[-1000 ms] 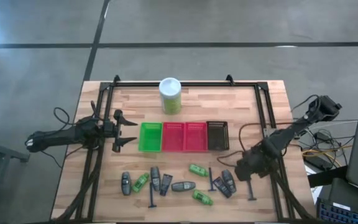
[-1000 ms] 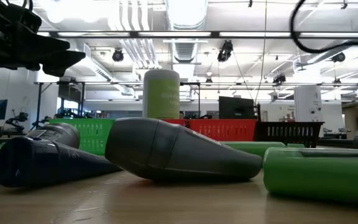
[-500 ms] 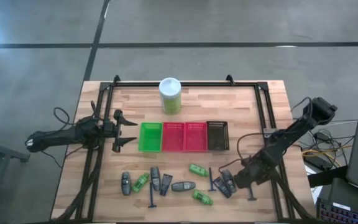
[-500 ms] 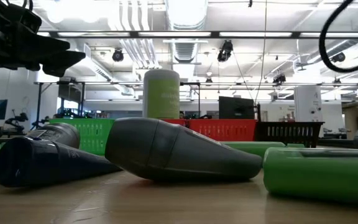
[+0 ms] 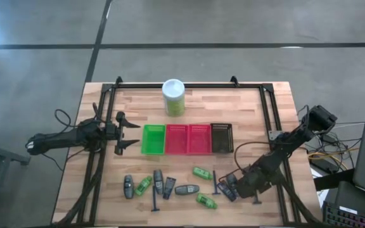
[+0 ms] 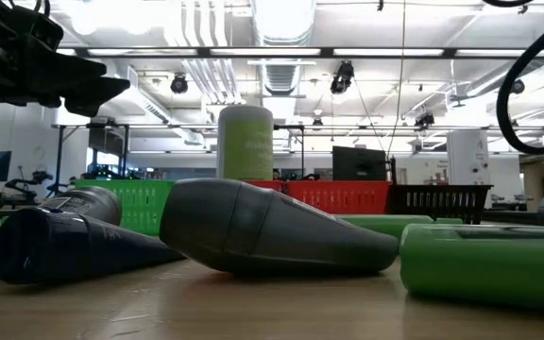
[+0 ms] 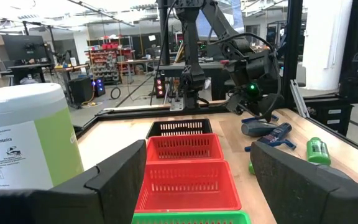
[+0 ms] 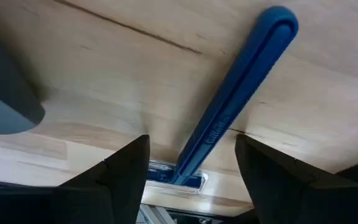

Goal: Pick & Place Travel size toiletries
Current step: Put the blue razor in the black bin

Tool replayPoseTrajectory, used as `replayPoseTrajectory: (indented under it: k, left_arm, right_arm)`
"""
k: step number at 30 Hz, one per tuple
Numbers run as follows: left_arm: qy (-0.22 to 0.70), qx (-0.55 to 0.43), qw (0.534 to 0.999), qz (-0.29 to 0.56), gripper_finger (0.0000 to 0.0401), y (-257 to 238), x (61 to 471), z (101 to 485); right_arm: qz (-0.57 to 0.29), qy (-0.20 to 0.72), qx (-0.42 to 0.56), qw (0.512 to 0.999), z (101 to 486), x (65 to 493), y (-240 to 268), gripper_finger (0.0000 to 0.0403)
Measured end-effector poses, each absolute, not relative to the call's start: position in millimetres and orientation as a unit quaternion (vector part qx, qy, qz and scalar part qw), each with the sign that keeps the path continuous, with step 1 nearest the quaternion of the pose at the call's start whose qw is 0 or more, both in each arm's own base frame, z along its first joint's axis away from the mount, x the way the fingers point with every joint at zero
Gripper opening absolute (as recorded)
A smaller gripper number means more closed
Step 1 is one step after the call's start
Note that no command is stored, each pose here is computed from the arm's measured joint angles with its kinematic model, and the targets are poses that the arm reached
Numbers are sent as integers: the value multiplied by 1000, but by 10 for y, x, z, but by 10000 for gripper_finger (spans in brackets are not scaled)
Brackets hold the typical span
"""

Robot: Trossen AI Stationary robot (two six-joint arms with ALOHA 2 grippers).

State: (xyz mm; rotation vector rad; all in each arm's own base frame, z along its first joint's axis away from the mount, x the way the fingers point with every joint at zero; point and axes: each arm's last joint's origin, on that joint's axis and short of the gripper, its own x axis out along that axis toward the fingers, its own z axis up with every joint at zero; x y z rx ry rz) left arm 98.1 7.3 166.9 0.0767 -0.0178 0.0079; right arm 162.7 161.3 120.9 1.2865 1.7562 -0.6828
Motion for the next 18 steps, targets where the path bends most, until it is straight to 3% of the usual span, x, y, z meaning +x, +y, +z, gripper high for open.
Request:
replayPoseTrajectory:
  k: [8, 18]
  left_arm:
    - [-9, 38, 999, 4, 293, 73, 981, 1669]
    - [-8, 38, 999, 4, 293, 73, 981, 1669]
  right_arm:
    - [-280, 696, 516, 415, 1216, 1602, 1604, 172]
    - [-277, 691, 514, 426, 1227, 1612, 1606, 69]
